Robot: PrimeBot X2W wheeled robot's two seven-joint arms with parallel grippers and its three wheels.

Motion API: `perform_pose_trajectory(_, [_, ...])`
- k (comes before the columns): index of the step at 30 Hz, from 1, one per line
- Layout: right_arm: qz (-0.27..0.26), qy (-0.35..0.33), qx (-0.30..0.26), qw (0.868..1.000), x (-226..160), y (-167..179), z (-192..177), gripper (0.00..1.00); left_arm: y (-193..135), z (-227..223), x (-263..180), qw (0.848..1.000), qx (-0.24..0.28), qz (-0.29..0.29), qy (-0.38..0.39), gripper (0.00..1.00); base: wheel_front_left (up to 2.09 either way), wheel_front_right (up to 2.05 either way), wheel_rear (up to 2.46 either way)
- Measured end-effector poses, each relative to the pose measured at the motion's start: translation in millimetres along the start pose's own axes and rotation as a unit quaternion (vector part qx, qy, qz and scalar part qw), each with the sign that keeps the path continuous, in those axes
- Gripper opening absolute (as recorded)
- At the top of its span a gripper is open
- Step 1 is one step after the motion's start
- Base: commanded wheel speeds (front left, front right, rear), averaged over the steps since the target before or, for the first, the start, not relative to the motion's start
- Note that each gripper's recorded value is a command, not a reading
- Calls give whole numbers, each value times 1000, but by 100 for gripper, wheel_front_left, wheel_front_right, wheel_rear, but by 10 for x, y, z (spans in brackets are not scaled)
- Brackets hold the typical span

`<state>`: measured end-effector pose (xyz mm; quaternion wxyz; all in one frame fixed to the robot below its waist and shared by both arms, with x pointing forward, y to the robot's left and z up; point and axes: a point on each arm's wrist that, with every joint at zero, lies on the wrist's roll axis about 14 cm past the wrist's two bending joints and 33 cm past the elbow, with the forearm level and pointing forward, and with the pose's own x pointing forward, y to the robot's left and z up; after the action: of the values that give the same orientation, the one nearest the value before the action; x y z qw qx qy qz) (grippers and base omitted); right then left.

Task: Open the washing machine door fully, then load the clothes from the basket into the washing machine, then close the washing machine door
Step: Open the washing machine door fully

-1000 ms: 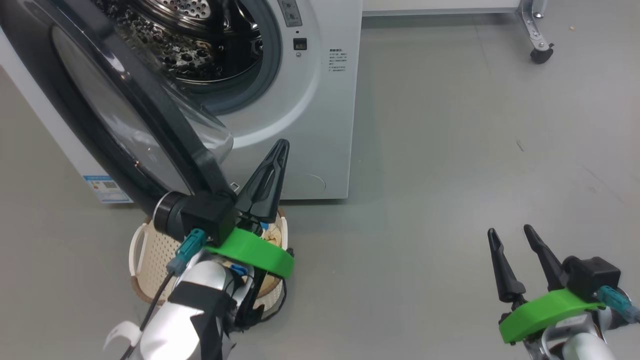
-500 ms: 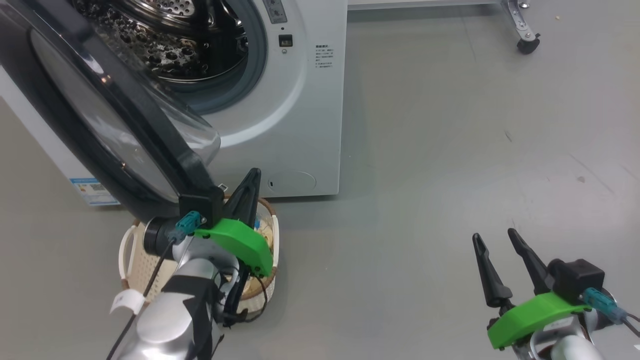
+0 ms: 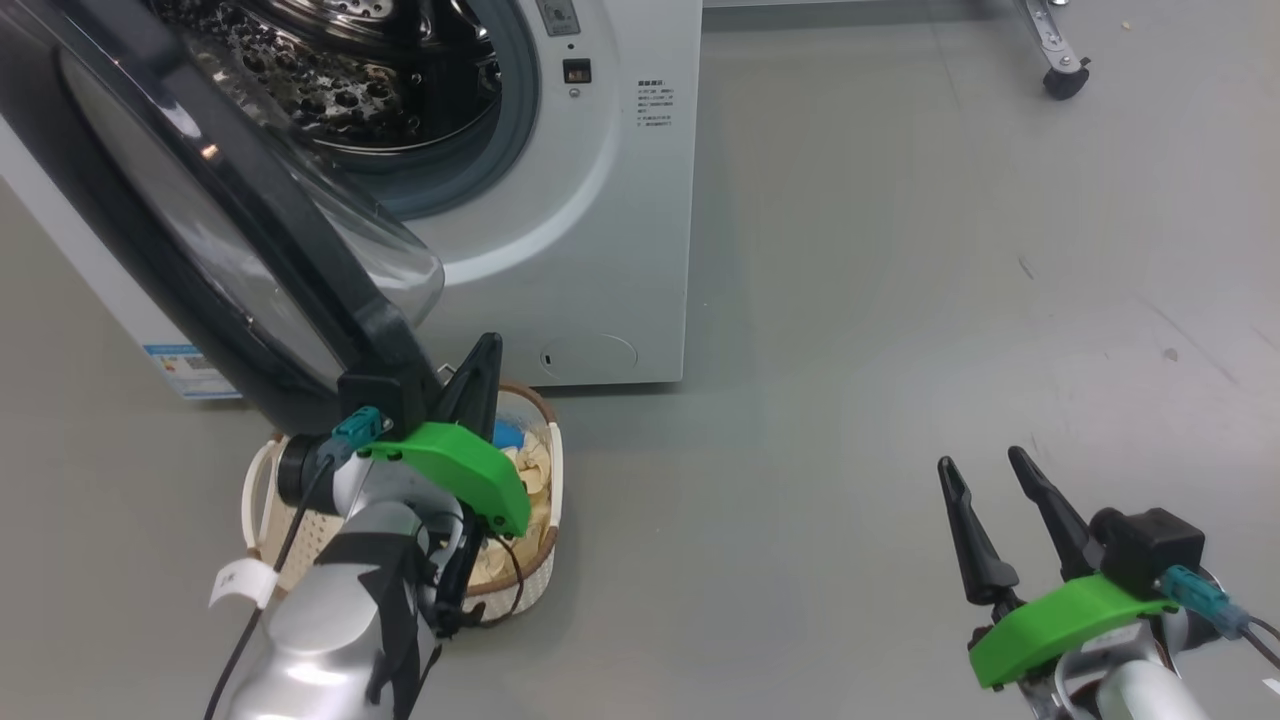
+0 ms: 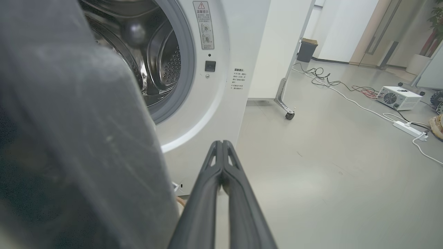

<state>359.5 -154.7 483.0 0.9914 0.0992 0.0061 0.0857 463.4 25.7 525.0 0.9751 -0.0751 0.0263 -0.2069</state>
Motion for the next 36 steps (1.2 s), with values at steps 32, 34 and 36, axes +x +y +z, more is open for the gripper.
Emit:
perform_pose_trajectory(32, [101, 1, 14, 995, 336, 698, -12, 100, 502, 97, -603, 997, 11, 76, -18, 0, 0, 0, 0])
perform_pose_trajectory(34, [108, 2, 14, 994, 357, 742, -16, 100, 548, 106, -651, 996, 10, 83, -19, 0, 0, 0, 0])
perform_pose_trajectory(36, [116, 2, 14, 993, 377, 797, -17, 100, 595, 118, -700, 996, 8, 92, -22, 0, 0, 0, 0])
